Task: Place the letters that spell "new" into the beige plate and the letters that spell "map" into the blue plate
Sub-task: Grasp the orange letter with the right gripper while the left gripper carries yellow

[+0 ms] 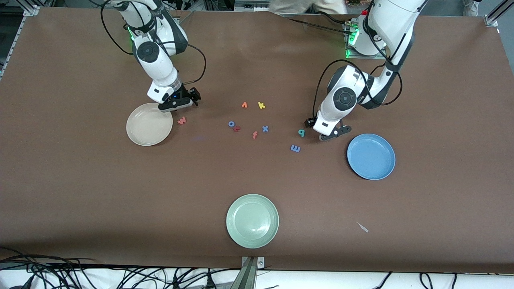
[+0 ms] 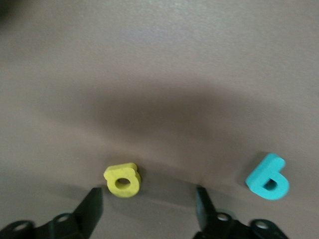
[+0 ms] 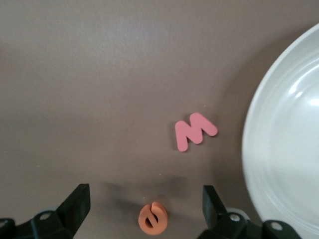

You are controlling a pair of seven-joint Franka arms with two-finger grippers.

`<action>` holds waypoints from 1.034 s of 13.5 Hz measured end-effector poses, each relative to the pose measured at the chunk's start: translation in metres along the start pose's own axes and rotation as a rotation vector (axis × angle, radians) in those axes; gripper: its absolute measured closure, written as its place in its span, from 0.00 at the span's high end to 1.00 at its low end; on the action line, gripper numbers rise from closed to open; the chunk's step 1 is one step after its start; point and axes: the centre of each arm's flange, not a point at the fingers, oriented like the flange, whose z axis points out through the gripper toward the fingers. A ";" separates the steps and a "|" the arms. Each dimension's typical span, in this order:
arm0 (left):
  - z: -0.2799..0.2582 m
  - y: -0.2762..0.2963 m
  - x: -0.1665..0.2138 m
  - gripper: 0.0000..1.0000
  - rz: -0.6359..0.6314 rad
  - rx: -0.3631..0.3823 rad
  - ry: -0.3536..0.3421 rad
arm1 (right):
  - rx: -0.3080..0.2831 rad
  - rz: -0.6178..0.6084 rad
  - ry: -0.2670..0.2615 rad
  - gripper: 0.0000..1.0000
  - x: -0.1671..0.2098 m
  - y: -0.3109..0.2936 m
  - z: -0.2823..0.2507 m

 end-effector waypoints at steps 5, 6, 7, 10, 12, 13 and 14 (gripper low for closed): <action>-0.003 -0.001 0.002 0.56 -0.005 -0.007 0.008 | 0.006 -0.014 -0.005 1.00 -0.004 -0.006 0.006; -0.005 -0.004 0.005 0.44 -0.012 -0.005 0.007 | 0.006 -0.014 -0.006 1.00 -0.005 -0.006 0.006; -0.007 -0.007 0.008 0.35 -0.015 -0.006 0.010 | 0.004 -0.015 -0.009 1.00 -0.007 -0.005 0.006; -0.012 -0.016 0.018 0.28 0.010 0.015 0.043 | -0.002 -0.016 -0.020 1.00 -0.017 -0.003 0.006; -0.013 -0.018 0.021 0.28 0.019 0.022 0.051 | -0.003 -0.017 -0.023 0.98 -0.020 -0.003 0.006; -0.014 -0.019 0.022 0.28 0.019 0.026 0.050 | -0.003 -0.017 -0.026 0.96 -0.022 -0.004 0.006; -0.018 -0.019 0.024 0.28 0.020 0.037 0.046 | -0.003 -0.016 -0.028 0.89 -0.025 -0.007 0.006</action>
